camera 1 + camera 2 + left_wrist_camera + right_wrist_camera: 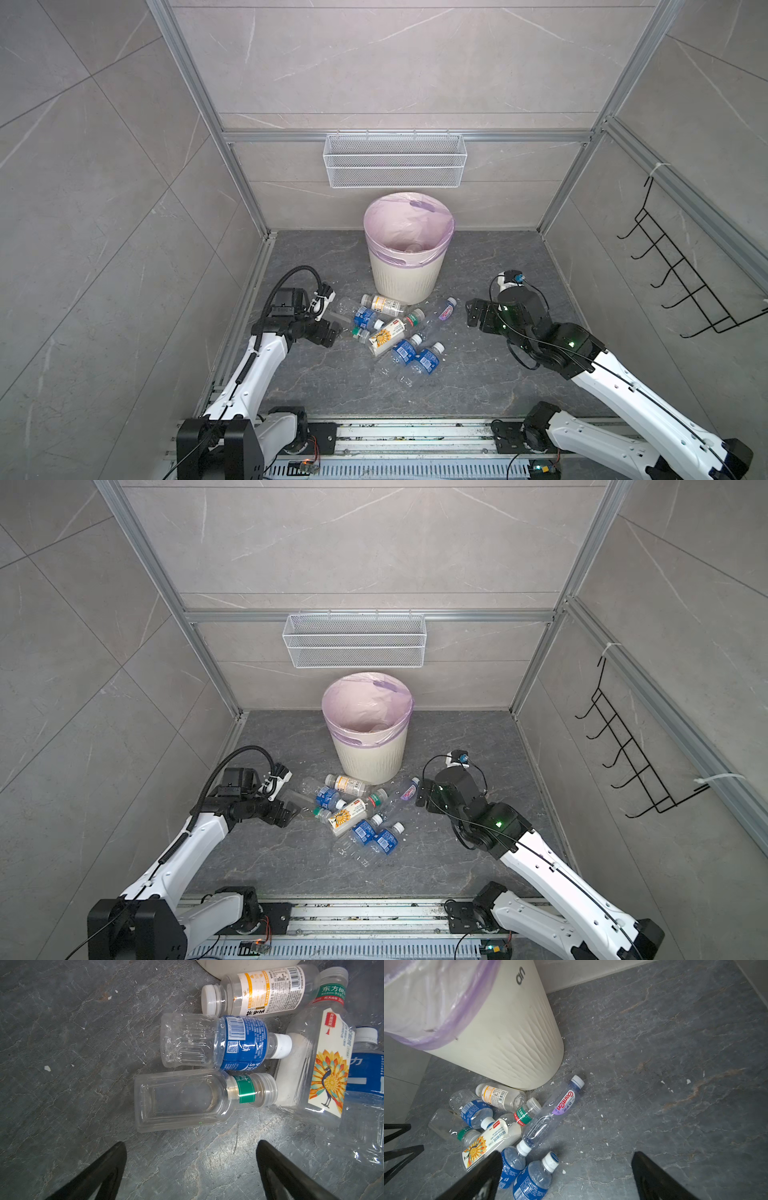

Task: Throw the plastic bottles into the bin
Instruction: 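Withdraw the right gripper from the bin and lower it toward the bottles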

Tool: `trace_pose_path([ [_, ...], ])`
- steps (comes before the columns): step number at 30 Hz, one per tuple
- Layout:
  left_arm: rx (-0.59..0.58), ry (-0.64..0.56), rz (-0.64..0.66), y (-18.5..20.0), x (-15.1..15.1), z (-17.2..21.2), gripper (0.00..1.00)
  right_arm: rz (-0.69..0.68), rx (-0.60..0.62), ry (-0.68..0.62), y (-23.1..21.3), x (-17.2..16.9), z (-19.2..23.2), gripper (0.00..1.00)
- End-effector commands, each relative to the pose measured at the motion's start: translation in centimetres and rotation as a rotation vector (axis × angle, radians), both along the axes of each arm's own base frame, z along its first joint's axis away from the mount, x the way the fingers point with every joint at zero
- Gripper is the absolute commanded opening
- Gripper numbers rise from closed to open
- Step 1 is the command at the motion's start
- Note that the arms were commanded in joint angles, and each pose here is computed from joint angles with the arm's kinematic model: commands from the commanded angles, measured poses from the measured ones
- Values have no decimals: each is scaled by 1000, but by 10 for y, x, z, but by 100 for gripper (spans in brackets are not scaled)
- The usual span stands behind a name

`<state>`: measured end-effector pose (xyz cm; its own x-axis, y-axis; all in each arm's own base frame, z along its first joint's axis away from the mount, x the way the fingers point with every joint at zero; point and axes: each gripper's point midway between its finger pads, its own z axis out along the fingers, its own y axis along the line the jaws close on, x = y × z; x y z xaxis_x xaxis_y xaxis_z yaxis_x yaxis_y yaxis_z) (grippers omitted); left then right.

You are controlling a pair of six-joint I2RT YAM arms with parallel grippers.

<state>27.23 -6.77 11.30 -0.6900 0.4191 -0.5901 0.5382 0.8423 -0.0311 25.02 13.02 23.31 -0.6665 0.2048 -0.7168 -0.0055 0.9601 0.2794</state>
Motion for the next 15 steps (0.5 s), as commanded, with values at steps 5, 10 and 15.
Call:
trace_pose_path([
  [5, 6, 1, -59, -3, -7, -2, 99, 30, 38, 88, 12, -10, -29, 99],
  [10, -8, -9, -84, -10, -8, 2, 99, 25, 16, 136, 17, -14, -47, 99],
  [15, 33, -31, -108, -20, -9, 4, 98, 15, 22, 157, 20, -15, -58, 99],
])
